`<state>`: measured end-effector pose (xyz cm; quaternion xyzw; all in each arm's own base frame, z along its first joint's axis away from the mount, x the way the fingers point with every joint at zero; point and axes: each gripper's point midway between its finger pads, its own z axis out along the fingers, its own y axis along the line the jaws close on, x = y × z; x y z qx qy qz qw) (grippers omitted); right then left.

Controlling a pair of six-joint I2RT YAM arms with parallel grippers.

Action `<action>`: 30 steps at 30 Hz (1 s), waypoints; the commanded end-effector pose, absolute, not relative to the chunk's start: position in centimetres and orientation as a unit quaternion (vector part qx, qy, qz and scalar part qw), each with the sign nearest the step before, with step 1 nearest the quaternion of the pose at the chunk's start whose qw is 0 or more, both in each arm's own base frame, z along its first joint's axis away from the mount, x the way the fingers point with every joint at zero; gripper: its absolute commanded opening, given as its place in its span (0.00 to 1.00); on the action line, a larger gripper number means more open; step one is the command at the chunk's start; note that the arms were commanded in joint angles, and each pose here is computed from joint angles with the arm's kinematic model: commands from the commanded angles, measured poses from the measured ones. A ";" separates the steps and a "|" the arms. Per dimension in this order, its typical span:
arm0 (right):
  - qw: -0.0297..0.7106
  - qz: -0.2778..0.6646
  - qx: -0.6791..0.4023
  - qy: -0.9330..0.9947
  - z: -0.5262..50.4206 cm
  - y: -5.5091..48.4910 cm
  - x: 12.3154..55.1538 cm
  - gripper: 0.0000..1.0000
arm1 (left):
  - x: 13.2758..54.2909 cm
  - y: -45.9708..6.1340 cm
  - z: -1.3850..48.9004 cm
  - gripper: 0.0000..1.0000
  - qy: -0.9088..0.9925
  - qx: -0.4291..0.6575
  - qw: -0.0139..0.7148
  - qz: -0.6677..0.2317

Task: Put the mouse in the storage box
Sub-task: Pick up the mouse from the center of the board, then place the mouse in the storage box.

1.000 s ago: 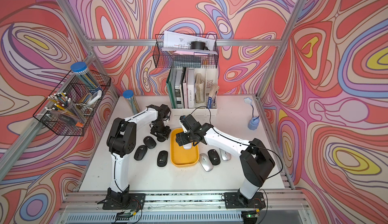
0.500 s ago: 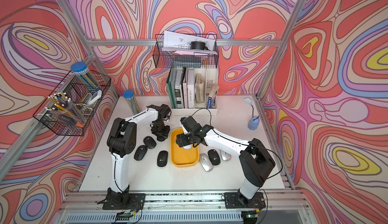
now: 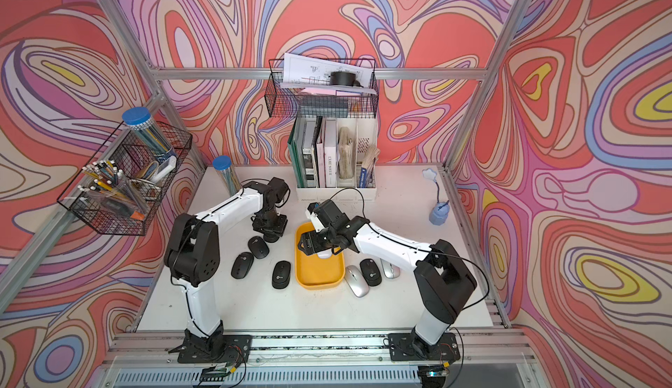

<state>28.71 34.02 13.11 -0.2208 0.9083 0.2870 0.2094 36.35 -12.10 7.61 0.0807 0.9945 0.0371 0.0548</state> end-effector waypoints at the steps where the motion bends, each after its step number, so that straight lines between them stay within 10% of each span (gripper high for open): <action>1: 0.209 0.305 -0.227 0.901 13.5 34.4 28.4 0.74 | 35.8 -11.5 9.3 0.46 0.995 0.066 0.065 0.042; 30: 0.245 0.277 -0.122 0.921 14.9 24.1 30.0 0.76 | 30.7 -25.6 14.3 0.42 0.982 0.049 0.068 -0.171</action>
